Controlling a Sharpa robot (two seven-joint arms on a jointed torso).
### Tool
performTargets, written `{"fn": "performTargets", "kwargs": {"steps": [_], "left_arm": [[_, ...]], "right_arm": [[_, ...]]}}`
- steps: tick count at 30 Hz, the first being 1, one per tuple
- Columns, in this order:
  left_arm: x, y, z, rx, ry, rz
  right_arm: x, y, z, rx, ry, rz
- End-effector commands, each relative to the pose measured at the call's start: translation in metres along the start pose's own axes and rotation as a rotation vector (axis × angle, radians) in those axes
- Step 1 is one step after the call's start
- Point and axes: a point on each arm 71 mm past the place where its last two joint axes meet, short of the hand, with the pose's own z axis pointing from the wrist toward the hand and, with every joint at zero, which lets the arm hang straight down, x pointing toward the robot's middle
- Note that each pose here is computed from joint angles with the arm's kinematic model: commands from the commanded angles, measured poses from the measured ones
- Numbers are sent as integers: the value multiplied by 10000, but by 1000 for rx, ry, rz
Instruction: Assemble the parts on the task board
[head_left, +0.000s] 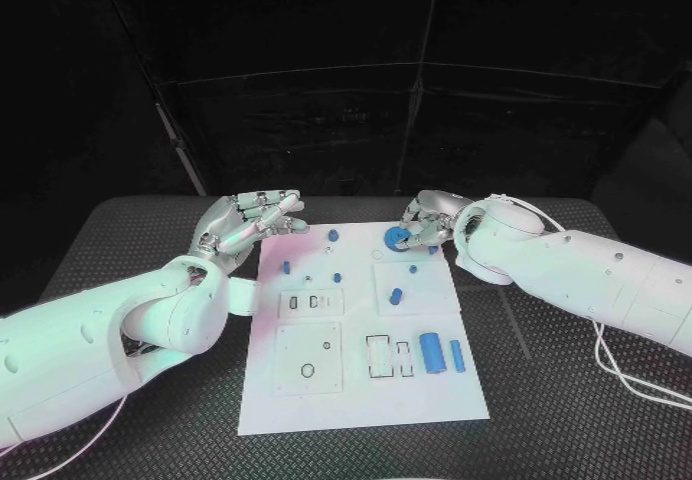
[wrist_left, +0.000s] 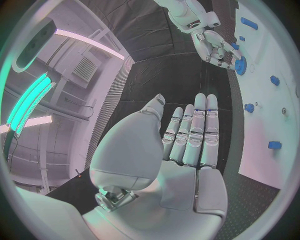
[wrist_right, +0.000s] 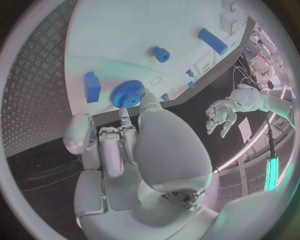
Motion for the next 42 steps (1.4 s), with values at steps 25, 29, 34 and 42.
{"fn": "performTargets", "kwargs": {"steps": [25,29,34,42], "left_arm": [[4,-2,13,-1,14,-2],[-1,-1,12,-2,12,-2],[-5,0,12,-3,11,-1],[-4,-1,11,-3,12,-1]], "right_arm": [[25,99,44,-14,-3,-174],[25,93,41,-13,-2,-178],[20,121,37,-28,-16,-175],[-23,305,-13,-107,-103,-159]]}}
